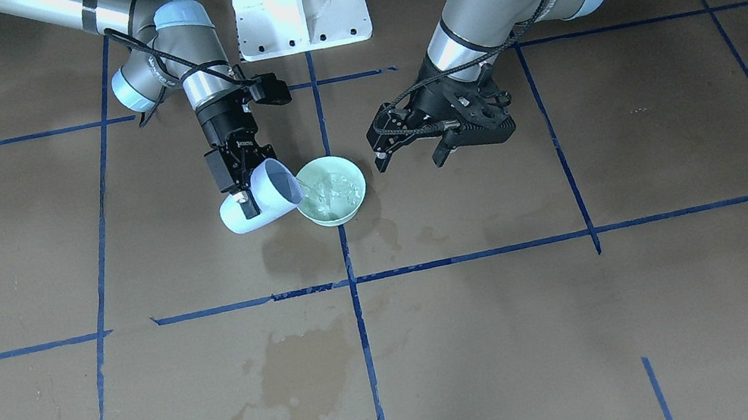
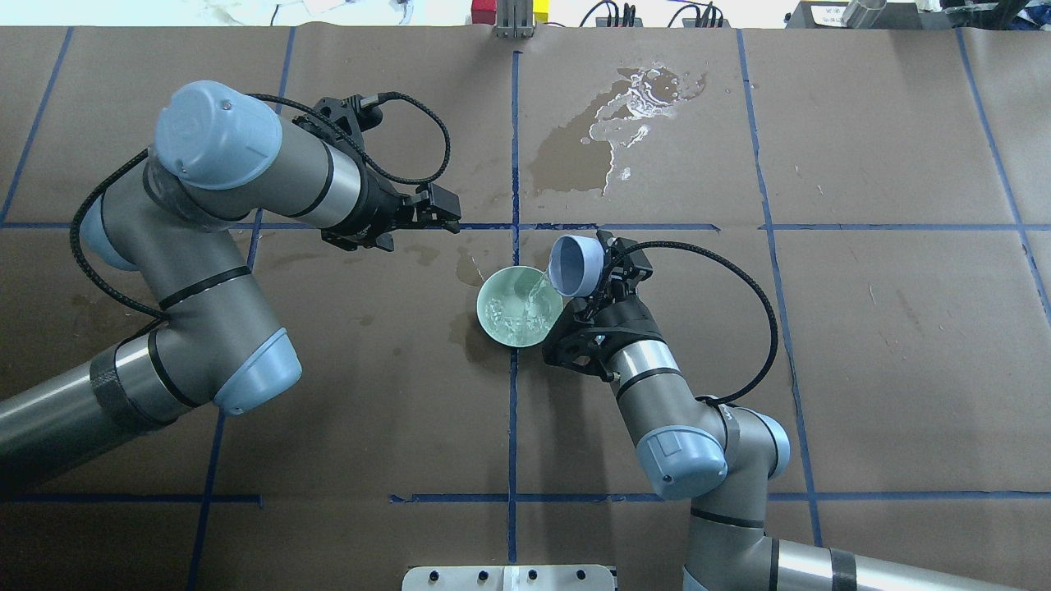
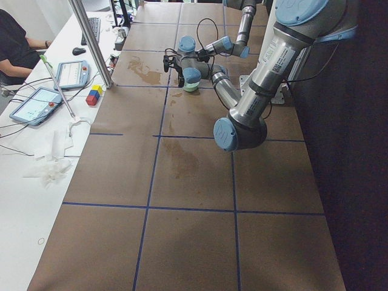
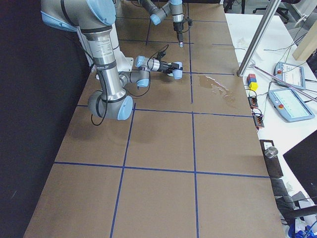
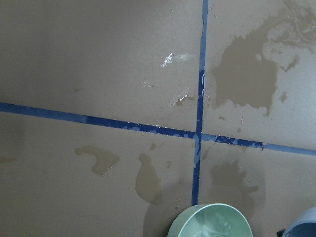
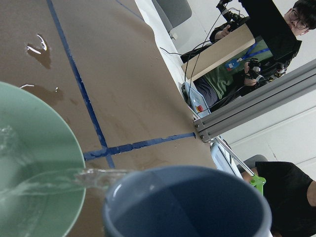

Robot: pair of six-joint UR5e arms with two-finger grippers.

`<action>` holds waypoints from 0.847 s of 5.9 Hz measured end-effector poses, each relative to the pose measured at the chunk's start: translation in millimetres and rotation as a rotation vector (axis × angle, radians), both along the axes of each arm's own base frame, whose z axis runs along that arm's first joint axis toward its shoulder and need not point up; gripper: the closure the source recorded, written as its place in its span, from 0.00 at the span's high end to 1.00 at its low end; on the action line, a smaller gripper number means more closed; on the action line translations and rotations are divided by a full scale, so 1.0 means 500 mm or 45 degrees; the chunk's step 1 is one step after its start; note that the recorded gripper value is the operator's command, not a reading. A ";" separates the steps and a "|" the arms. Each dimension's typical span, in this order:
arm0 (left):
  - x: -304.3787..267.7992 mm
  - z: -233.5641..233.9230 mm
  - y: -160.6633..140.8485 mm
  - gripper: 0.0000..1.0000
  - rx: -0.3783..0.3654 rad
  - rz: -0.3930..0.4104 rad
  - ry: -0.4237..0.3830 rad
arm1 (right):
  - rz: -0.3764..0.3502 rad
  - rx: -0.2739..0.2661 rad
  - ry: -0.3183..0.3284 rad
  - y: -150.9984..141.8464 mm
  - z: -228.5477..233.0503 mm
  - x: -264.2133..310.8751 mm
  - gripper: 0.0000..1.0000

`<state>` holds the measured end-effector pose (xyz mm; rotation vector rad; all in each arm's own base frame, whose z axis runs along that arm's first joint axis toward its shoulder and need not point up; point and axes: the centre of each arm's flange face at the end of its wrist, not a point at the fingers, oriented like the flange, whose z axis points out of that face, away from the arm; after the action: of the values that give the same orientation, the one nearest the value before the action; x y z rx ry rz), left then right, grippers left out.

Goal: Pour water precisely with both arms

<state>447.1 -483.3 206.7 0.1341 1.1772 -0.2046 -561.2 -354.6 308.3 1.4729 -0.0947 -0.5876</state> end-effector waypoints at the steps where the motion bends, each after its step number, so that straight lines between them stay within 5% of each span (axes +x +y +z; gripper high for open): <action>1: 0.000 0.000 0.000 1.00 0.000 0.000 0.001 | 0.005 -0.006 -0.050 0.006 -0.011 0.003 0.08; 2: 0.000 0.000 0.000 1.00 0.000 0.000 0.001 | 0.021 -0.041 -0.157 0.013 -0.015 0.009 0.08; 5: 0.001 0.001 0.000 1.00 -0.001 0.000 -0.001 | 0.060 -0.136 -0.690 0.041 0.047 0.079 0.04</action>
<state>447.4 -483.5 207.2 0.1333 1.1763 -0.2053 -521.5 -334.2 331.9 1.4922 -0.5047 -0.1297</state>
